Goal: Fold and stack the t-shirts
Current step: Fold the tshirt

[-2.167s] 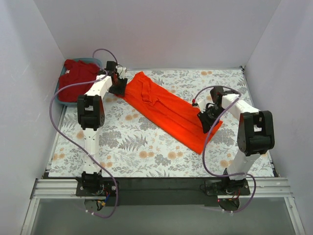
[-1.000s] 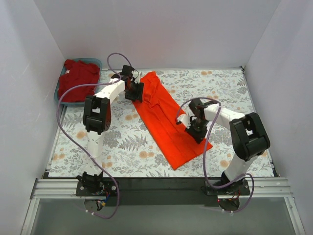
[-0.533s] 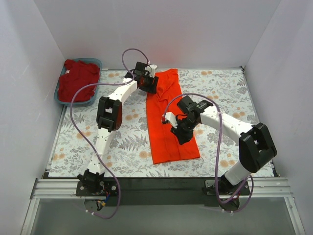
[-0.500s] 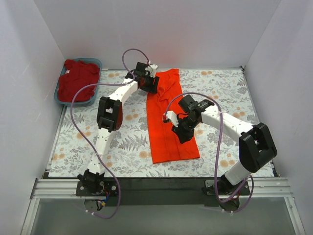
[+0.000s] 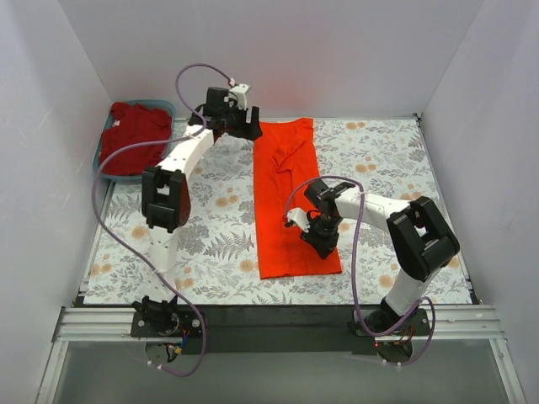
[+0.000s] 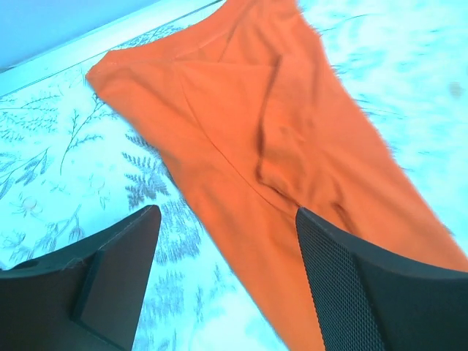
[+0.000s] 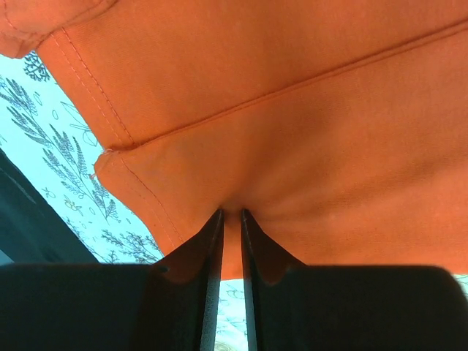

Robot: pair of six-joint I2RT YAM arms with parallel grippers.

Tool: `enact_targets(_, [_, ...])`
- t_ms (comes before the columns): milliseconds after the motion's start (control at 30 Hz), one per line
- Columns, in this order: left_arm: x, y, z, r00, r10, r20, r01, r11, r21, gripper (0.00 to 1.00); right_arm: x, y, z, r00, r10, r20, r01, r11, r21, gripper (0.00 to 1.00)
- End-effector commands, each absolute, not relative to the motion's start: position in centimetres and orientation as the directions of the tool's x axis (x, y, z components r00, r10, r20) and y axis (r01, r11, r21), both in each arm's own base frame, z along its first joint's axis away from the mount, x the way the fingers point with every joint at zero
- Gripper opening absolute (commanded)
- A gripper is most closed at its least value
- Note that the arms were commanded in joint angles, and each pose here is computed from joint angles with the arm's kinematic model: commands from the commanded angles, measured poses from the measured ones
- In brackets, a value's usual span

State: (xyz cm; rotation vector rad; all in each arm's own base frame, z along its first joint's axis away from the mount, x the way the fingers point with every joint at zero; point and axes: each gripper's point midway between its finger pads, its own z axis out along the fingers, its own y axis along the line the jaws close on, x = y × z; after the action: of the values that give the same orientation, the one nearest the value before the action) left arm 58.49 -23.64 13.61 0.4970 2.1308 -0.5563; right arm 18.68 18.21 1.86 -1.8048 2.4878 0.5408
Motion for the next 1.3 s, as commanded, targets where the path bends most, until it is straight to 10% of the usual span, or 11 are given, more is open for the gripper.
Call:
enact_targets(0, [54.8, -22.5, 21.6, -0.527, 0.079, -0.846, 0.606, 0.732, -0.309, 0.74, 18.4, 19.7, 0.6, -0.339, -0.912, -0.232, -0.918, 0.266, 0.294, 0.22])
enact_targets(200, [47.8, -20.4, 23.2, -0.544, 0.112, -0.832, 0.674, 0.649, -0.353, 0.75, 17.6, 22.9, 1.7, -0.380, -0.874, -0.301, -0.889, 0.256, 0.379, 0.25])
enact_targets(433, [34.7, -18.4, 19.9, -0.486, 0.268, -0.832, 0.786, 0.550, -0.282, 0.77, 20.6, 24.1, 11.7, -0.221, -0.776, -0.591, -0.975, 0.174, 0.136, 0.62])
enact_targets(700, [16.5, -19.0, 13.4, -0.086, 0.562, -0.823, 0.993, 0.117, -0.023, 0.81, 16.2, 20.1, 11.3, 0.105, -0.773, -0.625, -0.994, -0.057, -0.096, 0.72])
enact_targets(1267, [14.5, -26.3, 5.1, 0.145, 0.666, -0.732, 0.974, 0.033, 0.223, 0.67, 13.9, 19.1, 3.3, 0.285, -0.813, -0.507, -0.956, -0.204, -0.211, 0.57])
